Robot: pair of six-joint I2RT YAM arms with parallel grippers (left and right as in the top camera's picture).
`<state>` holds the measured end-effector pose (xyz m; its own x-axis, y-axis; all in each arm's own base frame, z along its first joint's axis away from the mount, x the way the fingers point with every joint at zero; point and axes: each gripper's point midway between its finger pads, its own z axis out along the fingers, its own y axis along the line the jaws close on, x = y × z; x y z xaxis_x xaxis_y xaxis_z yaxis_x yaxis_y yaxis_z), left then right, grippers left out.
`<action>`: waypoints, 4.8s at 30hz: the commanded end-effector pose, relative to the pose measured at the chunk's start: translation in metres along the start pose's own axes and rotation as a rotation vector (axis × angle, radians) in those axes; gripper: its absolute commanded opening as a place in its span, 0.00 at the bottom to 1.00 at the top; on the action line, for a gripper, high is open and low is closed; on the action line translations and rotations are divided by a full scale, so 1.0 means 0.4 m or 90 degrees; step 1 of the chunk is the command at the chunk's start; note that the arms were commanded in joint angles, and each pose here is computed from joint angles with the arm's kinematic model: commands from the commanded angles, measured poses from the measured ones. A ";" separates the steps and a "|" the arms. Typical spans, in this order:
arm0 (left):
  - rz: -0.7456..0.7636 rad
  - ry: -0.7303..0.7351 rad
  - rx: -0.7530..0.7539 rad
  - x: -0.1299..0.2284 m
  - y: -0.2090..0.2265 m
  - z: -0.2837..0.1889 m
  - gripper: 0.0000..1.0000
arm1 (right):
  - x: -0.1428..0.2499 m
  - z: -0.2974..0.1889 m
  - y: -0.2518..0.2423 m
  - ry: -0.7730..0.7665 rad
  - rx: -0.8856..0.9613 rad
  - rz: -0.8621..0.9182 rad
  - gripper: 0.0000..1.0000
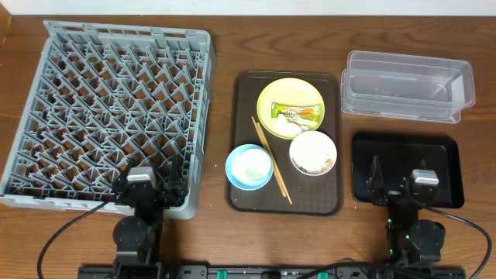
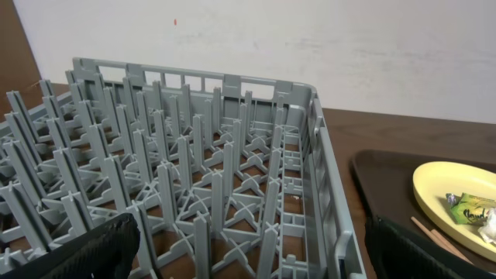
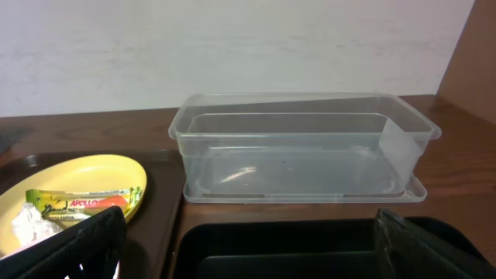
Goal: Sort waste into correct bins and load items into the dishwasher
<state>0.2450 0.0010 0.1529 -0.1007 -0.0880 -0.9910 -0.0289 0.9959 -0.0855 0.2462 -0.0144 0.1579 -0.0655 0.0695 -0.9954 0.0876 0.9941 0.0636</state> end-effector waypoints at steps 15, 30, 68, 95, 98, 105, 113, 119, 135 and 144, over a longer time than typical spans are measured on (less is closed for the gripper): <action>0.011 0.035 -0.008 0.042 0.007 0.001 0.95 | 0.002 0.000 0.006 0.001 -0.007 -0.008 0.99; 0.010 0.034 -0.007 0.042 0.006 0.001 0.95 | 0.002 0.000 0.006 0.001 -0.007 -0.008 0.99; 0.016 0.175 -0.020 -0.014 0.003 -0.027 0.95 | -0.075 -0.014 0.002 0.019 0.008 0.056 0.99; -0.083 0.446 -0.086 -0.050 -0.001 -0.029 0.95 | -0.167 0.171 0.154 0.420 -0.171 -0.043 0.99; -0.083 0.446 -0.086 -0.049 -0.001 -0.029 0.95 | -0.173 0.175 0.182 0.411 -0.211 -0.031 0.99; -0.083 0.445 -0.086 -0.050 -0.001 -0.028 0.95 | -0.203 0.208 0.245 0.362 -0.273 -0.034 0.99; -0.083 0.444 -0.086 -0.050 -0.001 -0.027 0.95 | -0.156 0.212 0.381 0.389 -0.377 -0.110 0.99; -0.083 0.445 -0.086 -0.050 -0.001 -0.028 0.95 | -0.127 0.258 0.462 0.453 -0.411 -0.138 0.99; -0.083 0.443 -0.086 -0.052 -0.001 -0.026 0.95 | 0.149 0.345 0.562 0.663 -0.404 -0.219 0.80; -0.083 0.443 -0.086 -0.052 -0.001 -0.026 0.95 | 0.309 0.339 0.551 0.753 -0.342 -0.258 0.68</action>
<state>0.2340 0.0020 0.1647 -0.7156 -0.2310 -0.6592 -0.1943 0.9723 -0.1298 0.3878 0.2025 0.0486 -0.8101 -0.4820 -0.3337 -0.5428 0.8317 0.1164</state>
